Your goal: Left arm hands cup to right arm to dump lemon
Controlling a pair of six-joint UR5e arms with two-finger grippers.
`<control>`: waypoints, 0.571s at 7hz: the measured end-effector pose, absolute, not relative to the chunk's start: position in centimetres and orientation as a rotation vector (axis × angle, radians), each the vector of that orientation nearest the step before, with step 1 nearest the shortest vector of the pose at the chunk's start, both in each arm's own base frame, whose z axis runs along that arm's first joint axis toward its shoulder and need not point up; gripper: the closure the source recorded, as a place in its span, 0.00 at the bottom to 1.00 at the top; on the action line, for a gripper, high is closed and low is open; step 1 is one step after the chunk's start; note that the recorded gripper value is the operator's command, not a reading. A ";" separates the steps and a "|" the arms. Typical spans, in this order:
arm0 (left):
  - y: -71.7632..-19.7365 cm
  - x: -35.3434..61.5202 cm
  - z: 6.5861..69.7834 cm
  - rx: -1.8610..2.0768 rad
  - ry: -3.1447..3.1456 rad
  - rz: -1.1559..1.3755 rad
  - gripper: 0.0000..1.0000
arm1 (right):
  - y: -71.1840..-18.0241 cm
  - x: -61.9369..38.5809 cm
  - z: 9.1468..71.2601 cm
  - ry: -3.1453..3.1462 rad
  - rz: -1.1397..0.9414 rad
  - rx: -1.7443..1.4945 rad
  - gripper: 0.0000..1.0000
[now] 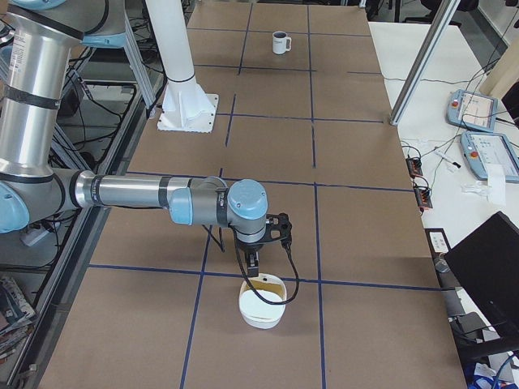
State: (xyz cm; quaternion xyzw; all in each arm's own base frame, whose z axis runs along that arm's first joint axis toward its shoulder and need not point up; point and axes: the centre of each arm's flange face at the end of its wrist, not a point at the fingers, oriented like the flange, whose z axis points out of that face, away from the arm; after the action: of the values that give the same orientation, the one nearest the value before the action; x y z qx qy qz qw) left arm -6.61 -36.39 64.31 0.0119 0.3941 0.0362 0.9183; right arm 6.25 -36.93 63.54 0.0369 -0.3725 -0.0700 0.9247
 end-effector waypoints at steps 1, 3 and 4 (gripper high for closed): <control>-36.4 -6.6 64.3 0.026 0.810 0.075 0.00 | -36.8 6.3 63.7 -0.763 -0.142 0.075 0.00; -36.4 -6.6 64.4 0.026 0.810 0.076 0.00 | -36.7 6.3 64.0 -0.764 -0.140 0.071 0.00; -36.4 -6.6 64.3 0.027 0.810 0.076 0.00 | -36.7 6.3 64.1 -0.765 -0.139 0.070 0.00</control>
State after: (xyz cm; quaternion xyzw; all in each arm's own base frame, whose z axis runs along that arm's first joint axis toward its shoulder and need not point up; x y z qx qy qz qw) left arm -6.62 -36.43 64.30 0.0133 0.3938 0.0370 0.9184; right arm 6.32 -36.72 64.10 0.0343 -0.3727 -0.0678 0.9248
